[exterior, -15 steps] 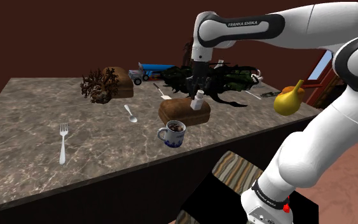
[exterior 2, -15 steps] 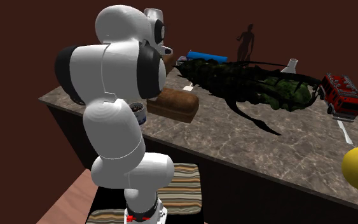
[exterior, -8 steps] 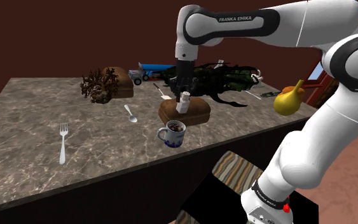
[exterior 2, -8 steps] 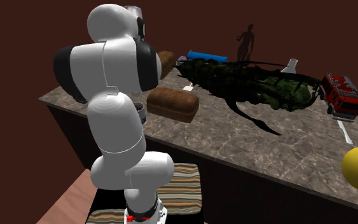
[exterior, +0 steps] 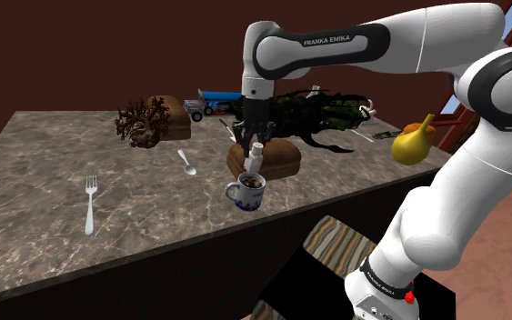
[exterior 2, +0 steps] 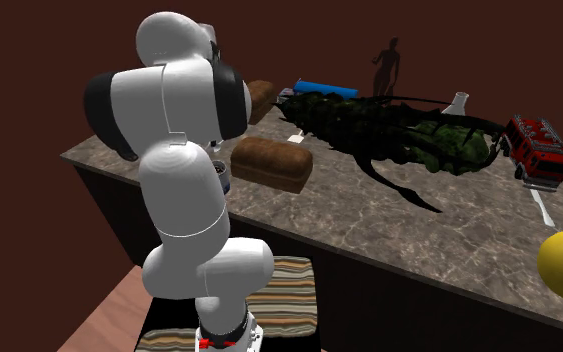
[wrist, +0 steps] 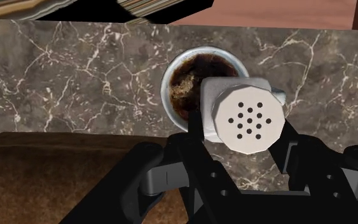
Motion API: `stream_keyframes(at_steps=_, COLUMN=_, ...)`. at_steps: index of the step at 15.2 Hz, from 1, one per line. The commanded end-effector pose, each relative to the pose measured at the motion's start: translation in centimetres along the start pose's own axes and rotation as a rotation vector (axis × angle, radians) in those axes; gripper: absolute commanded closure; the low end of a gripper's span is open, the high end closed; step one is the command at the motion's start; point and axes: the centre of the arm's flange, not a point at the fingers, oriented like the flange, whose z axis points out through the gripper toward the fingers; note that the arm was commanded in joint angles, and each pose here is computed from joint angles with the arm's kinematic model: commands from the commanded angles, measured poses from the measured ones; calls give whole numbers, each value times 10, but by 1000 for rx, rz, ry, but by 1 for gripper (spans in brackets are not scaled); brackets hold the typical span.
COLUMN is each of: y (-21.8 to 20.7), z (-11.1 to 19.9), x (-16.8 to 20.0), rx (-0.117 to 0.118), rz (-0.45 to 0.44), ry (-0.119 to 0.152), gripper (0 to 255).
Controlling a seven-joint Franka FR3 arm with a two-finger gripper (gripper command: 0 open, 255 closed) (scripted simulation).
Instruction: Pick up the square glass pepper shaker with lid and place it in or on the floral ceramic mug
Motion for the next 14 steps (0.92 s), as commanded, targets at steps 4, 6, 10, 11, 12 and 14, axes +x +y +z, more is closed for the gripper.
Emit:
stream_keyframes(at_steps=4, y=-2, z=24, x=7, rx=0, rz=0, ry=1, gripper=255)
stream_keyframes(at_steps=6, y=-2, z=35, x=9, rx=0, rz=0, ry=1, gripper=255)
stream_keyframes(at_steps=10, y=-2, z=45, x=11, rx=0, rz=0, ry=1, gripper=255)
stream_keyframes(at_steps=11, y=-2, z=45, x=11, rx=0, rz=0, ry=1, gripper=255)
stream_keyframes(at_steps=12, y=-2, z=45, x=11, rx=0, rz=0, ry=1, gripper=255)
stream_keyframes(at_steps=14, y=-2, z=45, x=11, rx=0, rz=0, ry=1, gripper=255)
